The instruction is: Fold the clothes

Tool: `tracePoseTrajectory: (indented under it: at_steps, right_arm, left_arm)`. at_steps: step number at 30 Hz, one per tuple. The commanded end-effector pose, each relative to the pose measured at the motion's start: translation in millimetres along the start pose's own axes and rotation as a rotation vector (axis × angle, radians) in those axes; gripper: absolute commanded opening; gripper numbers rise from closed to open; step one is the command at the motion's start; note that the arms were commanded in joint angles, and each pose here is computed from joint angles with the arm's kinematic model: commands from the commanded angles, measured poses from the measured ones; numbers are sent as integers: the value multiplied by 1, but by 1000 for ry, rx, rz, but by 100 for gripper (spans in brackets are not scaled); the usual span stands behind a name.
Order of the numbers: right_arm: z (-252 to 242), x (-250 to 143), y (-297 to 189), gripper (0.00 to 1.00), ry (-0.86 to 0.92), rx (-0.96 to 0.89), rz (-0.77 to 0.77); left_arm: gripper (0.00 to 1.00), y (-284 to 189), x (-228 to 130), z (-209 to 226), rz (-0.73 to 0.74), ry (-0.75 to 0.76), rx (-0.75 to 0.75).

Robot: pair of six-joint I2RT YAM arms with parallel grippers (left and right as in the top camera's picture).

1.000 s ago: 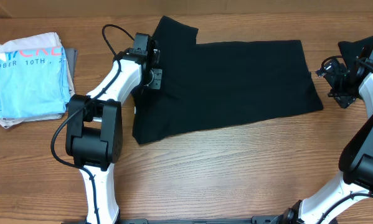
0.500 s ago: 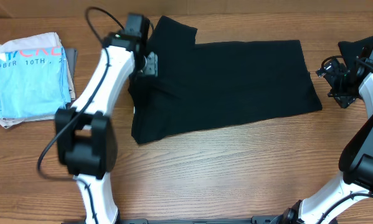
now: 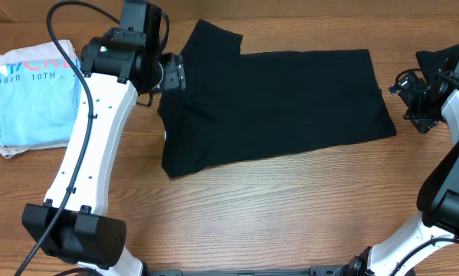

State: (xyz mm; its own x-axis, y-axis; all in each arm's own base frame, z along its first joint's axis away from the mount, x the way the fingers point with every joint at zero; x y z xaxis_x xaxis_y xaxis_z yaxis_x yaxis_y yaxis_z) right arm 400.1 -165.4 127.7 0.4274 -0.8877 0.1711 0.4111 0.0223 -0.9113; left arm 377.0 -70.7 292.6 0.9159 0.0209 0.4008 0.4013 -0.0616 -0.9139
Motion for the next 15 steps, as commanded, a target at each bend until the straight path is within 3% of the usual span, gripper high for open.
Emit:
tracePoseTrajectory:
  at_steps: [1,5,8,11,15]
  right_arm:
    - [12,-13,-19,100,3,85,100]
    - [4,-26,-20,98,27,52,185]
    - [-11,-32,-22,77,41,-65,192]
    - [-24,-35,-22,65,41,-168,178]
    - [-26,-35,-18,65,42,-179,162]
  left_arm:
    - [77,-1,-4,8,36,-50,-26]
    - [79,-2,-4,11,54,-48,-120]
    - [81,1,-4,12,52,-53,-135]
    - [84,10,-8,12,70,-51,-121]
    - [86,33,-18,15,110,-55,-102]
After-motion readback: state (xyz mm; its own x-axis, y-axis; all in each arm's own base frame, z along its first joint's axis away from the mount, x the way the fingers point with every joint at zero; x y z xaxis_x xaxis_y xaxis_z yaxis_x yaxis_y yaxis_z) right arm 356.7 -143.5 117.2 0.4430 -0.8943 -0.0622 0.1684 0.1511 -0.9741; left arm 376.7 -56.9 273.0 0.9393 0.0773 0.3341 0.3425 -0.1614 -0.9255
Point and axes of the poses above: each gripper's point midway between its finger pads, its own y axis out along the fingers, its own z axis along the line the jaws close on, x = y × z, the point moved 7 cm from there along -y, back along the fingers, and after that the axes turned 10 degrees about y, right-handed, at the moved point
